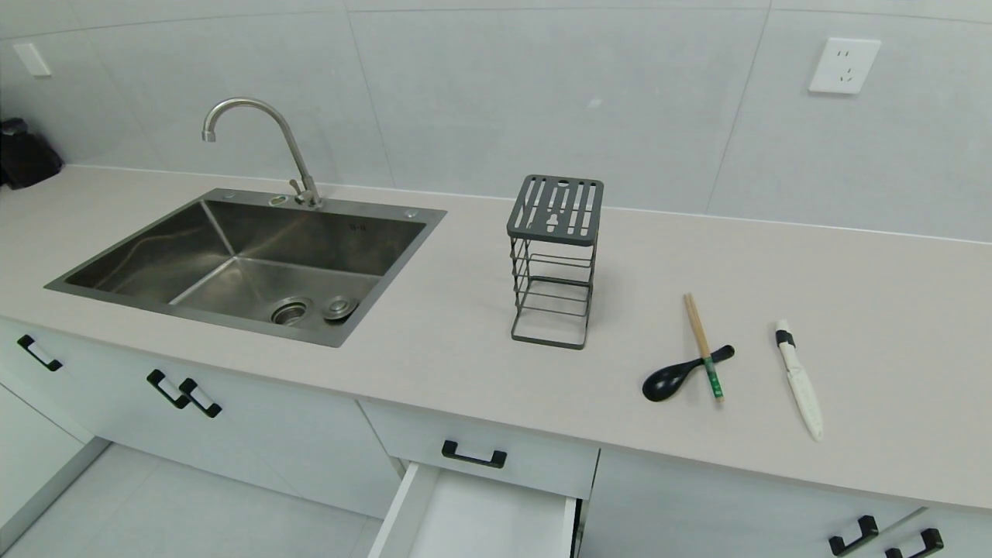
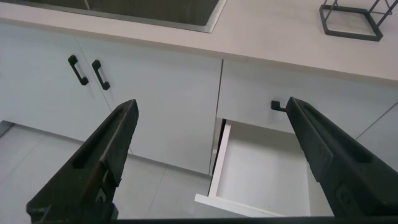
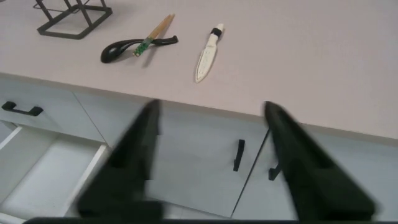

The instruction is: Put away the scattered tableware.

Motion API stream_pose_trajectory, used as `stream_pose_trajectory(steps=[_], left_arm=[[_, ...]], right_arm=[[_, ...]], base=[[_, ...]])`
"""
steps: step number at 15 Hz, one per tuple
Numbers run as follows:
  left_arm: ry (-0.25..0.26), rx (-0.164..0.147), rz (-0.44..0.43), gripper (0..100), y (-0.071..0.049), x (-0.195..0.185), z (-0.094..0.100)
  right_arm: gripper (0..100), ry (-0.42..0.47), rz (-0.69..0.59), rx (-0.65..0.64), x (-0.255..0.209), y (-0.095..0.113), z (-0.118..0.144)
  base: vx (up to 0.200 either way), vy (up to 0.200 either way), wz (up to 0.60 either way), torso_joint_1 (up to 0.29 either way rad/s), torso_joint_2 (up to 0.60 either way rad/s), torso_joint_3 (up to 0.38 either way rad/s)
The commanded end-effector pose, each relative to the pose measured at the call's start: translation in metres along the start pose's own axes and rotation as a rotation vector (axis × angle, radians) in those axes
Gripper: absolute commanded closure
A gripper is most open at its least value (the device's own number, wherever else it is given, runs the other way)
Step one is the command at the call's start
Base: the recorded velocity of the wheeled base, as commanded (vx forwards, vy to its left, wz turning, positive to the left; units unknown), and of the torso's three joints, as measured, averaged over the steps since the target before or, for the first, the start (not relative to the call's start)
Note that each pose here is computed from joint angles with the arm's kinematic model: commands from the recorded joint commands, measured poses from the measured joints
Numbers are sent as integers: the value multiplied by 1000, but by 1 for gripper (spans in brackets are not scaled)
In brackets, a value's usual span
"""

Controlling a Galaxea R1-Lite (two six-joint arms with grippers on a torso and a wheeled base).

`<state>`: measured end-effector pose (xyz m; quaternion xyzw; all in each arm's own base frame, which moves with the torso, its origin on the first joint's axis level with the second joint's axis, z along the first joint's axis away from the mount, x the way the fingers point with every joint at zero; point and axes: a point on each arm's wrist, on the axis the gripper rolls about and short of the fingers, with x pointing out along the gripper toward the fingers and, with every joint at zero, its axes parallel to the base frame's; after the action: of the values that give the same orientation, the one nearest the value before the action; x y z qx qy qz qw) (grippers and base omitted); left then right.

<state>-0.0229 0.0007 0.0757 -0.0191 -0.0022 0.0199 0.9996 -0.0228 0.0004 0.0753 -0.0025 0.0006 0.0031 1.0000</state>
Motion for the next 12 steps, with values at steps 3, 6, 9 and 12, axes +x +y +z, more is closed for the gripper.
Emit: stream_pose_trajectory(steps=[3, 6, 9, 12], left_arm=[[0, 0, 2, 0, 0, 0, 0], [1, 0, 0, 0, 0, 0, 0], [1, 0, 0, 0, 0, 0, 0], [0, 0, 2, 0, 0, 0, 0]], right_arm=[[0, -4, -3, 5, 0, 0, 1], [0, -198, 53, -19, -2, 1, 21], [0, -56, 189, -29, 11, 4, 61], [0, 184, 272, -9, 62, 6, 107]], base=[[0, 0, 0, 0, 0, 0], [0, 0, 0, 0, 0, 0], [0, 0, 0, 0, 0, 0], [0, 0, 0, 0, 0, 0]])
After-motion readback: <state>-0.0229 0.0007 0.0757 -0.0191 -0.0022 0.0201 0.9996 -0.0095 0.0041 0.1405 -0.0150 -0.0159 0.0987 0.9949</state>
